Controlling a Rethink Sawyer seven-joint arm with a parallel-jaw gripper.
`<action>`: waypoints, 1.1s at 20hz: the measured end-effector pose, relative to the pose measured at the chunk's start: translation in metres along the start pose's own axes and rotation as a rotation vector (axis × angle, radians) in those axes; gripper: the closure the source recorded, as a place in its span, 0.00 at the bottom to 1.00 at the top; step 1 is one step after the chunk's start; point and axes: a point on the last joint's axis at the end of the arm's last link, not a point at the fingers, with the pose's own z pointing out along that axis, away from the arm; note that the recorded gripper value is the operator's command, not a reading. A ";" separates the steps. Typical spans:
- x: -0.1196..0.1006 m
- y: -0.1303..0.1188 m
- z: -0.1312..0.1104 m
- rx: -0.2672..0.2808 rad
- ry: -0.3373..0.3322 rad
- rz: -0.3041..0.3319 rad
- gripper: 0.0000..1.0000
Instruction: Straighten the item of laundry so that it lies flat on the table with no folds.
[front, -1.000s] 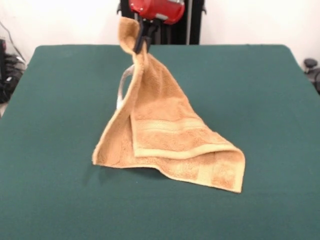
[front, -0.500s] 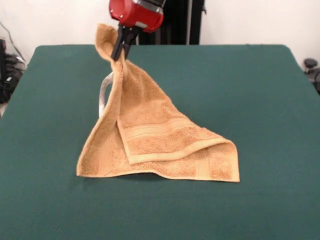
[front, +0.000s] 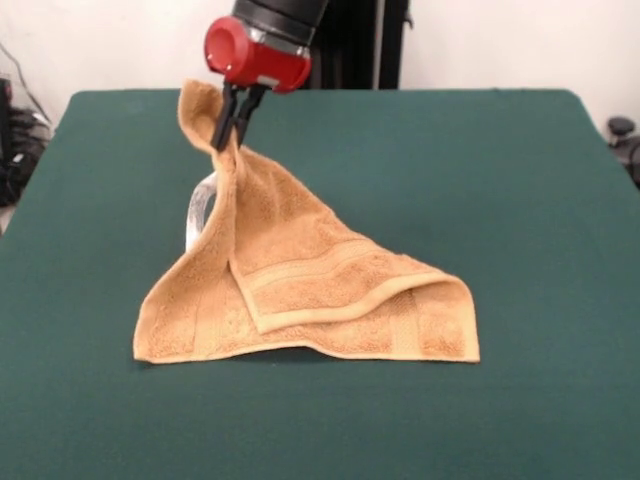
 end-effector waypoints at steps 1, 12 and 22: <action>0.003 0.001 0.003 -0.004 0.004 0.003 1.00; 0.078 0.008 0.056 -0.093 0.111 0.097 1.00; 0.101 0.039 0.090 -0.185 0.140 0.141 0.00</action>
